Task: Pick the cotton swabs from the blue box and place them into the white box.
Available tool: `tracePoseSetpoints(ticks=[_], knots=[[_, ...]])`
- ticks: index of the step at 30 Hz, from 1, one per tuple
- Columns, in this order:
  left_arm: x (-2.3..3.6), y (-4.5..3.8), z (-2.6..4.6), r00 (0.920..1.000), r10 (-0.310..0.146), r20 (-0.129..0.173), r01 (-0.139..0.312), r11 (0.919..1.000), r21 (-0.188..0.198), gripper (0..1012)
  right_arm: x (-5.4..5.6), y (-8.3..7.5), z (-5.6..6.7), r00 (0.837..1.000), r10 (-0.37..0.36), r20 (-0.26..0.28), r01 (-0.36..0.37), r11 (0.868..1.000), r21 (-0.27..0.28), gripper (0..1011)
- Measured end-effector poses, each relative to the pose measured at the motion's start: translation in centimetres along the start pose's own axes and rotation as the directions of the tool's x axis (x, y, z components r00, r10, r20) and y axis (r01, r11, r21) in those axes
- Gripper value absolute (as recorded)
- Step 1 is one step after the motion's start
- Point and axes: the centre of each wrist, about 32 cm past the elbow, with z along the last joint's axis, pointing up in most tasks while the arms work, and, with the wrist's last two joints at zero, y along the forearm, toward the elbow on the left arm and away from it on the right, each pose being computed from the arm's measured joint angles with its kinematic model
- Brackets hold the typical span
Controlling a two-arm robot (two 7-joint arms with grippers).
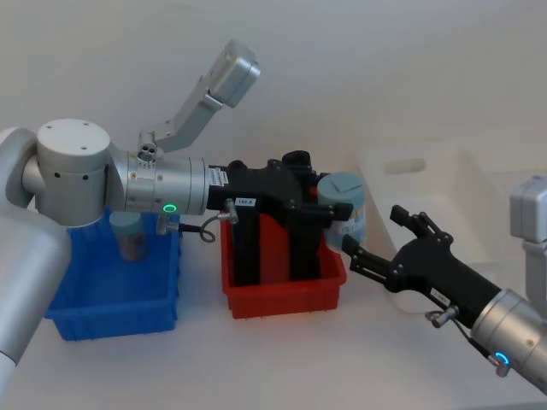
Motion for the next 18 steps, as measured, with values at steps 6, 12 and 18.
tracePoseSetpoints(ticks=[6,12,18], knots=[[0.00,0.00,0.01,1.0000,0.000,0.000,0.000,1.0000,0.000,660,0.1,0.7,0.1,1.000,0.016,-0.005,-0.016,1.000,-0.007,1002],[0.00,0.00,0.01,1.0000,0.000,0.000,0.000,1.0000,0.000,660,0.2,1.4,0.1,1.000,0.029,-0.002,-0.029,0.999,-0.025,1002],[0.00,0.01,0.01,1.0000,0.000,0.000,0.000,1.0000,0.000,660,0.2,2.2,0.0,0.999,0.040,0.002,-0.039,0.998,-0.043,1002]])
